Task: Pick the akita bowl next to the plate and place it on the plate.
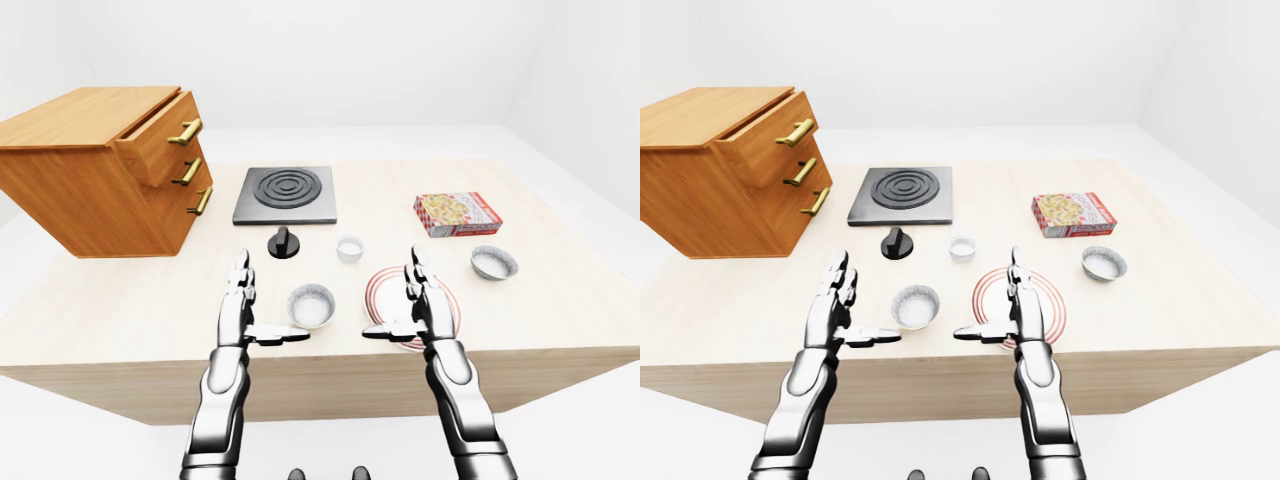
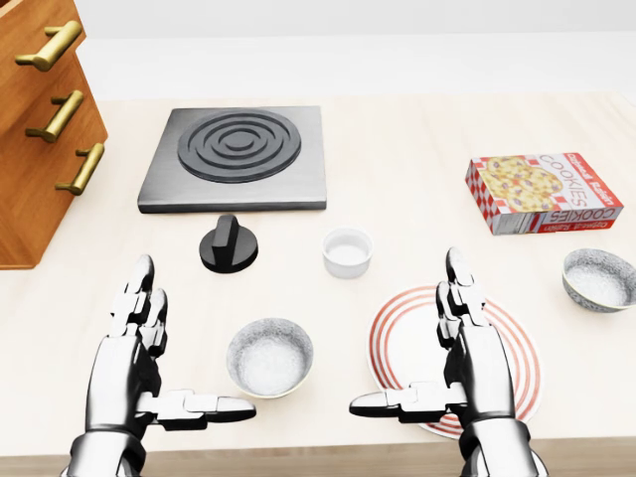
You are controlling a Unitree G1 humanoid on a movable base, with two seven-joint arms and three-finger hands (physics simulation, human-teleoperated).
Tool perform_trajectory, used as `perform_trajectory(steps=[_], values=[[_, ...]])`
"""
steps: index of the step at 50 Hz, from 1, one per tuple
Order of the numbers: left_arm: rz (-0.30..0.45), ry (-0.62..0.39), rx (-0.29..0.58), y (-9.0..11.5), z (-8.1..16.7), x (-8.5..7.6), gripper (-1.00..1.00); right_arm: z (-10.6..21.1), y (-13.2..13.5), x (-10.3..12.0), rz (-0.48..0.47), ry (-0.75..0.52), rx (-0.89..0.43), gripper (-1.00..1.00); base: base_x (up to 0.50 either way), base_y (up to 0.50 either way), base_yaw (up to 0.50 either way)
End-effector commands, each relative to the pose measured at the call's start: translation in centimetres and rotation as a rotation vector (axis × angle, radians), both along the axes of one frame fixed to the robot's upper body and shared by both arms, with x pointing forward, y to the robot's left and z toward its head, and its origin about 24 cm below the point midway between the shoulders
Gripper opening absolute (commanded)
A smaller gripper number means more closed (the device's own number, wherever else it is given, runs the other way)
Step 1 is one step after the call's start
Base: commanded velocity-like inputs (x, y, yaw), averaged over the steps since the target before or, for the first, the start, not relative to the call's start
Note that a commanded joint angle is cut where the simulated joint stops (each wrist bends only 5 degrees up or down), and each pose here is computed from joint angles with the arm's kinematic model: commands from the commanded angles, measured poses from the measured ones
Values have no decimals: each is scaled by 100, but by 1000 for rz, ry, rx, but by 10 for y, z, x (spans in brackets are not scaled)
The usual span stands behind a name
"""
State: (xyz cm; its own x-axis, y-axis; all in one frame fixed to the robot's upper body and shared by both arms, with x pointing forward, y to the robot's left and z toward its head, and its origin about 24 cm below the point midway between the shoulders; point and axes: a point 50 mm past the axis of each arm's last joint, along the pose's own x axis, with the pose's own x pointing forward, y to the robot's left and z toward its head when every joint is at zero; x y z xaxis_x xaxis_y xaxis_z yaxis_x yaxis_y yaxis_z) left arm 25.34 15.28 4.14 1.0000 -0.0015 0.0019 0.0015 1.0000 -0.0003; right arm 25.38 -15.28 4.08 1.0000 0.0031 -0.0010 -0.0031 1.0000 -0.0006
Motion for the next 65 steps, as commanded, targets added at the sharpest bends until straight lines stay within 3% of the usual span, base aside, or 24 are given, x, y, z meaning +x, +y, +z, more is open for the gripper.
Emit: perform_trajectory(steps=[1, 36, 65], values=[[-5, -4, 2, 6, 0, -1, 100, -1, -6, 0, 7, 2, -3, 100, 0, 0, 0], [-12, -18, 18, 5, 0, -2, 100, 7, -7, -4, 38, -25, 53, 100, 0, 0, 0], [-17, -21, 19, 3, 0, -3, 100, 10, -8, -4, 38, -38, 71, 100, 0, -16, 0]])
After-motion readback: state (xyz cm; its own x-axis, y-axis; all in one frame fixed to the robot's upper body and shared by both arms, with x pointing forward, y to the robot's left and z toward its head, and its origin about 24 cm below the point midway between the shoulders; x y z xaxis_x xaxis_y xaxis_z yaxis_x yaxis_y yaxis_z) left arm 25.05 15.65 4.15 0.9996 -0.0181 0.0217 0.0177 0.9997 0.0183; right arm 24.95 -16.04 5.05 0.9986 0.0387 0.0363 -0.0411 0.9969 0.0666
